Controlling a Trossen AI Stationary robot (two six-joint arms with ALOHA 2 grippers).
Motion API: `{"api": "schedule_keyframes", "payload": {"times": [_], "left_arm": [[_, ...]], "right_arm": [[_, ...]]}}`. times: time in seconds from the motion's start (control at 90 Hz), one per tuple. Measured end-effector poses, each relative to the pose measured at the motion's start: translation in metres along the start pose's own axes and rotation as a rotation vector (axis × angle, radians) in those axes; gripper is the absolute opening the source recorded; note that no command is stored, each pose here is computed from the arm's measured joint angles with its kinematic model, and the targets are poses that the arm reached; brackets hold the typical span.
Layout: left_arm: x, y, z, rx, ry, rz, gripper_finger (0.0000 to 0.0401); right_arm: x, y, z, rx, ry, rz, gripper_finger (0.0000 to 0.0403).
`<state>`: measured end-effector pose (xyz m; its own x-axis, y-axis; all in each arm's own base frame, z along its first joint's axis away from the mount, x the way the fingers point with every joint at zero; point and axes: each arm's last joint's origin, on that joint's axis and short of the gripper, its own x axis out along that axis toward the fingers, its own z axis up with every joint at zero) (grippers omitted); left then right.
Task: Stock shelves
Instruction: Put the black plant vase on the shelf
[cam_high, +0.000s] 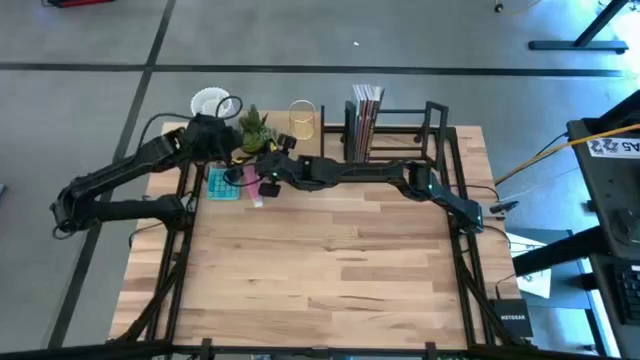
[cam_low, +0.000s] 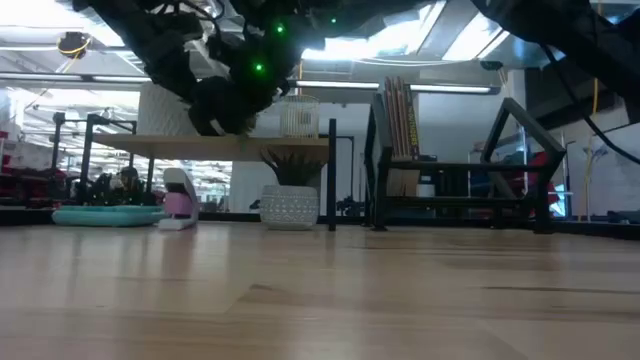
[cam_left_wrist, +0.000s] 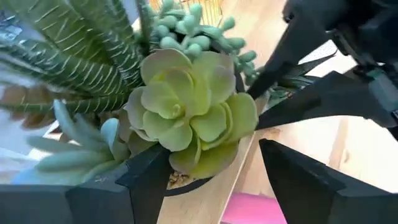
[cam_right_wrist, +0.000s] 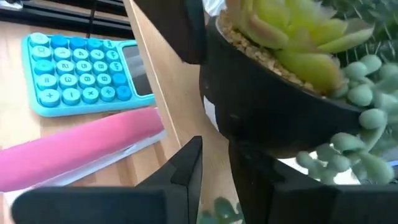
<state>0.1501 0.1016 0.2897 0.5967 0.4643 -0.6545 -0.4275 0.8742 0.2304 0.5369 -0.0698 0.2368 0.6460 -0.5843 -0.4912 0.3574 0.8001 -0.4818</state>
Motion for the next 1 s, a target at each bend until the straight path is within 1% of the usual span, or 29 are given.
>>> {"api": "schedule_keyframes", "payload": {"times": [0.156, 0.356, 0.444, 0.611, 0.733, 0.789, 1.0], "left_arm": [[0.0, -0.001, 0.003, -0.003, -0.026, 0.009, 0.0237], [0.001, 0.0, 0.006, -0.009, -0.06, 0.023, 0.0237], [0.001, 0.0, 0.007, -0.011, -0.063, 0.035, 0.0237], [0.0, 0.002, 0.007, -0.005, -0.055, 0.088, 0.0237], [0.0, 0.003, 0.008, -0.011, -0.062, 0.112, 0.0237], [0.0, 0.003, 0.008, -0.017, -0.063, 0.116, 0.0237], [-0.004, 0.0, 0.009, -0.012, -0.077, 0.112, 0.0237]], "right_arm": [[-0.001, 0.001, 0.0, -0.008, 0.002, 0.004, 0.0066], [-0.006, 0.005, -0.002, -0.074, 0.039, -0.005, 0.0066], [-0.011, 0.004, -0.002, -0.098, 0.063, 0.003, 0.0066], [-0.021, 0.007, 0.003, -0.119, 0.053, 0.051, 0.0066], [-0.036, 0.01, 0.007, -0.171, 0.058, 0.072, 0.0066], [-0.045, 0.012, 0.007, -0.208, 0.085, 0.091, 0.0066], [-0.096, 0.017, 0.015, -0.312, 0.138, 0.157, 0.0066]]}}
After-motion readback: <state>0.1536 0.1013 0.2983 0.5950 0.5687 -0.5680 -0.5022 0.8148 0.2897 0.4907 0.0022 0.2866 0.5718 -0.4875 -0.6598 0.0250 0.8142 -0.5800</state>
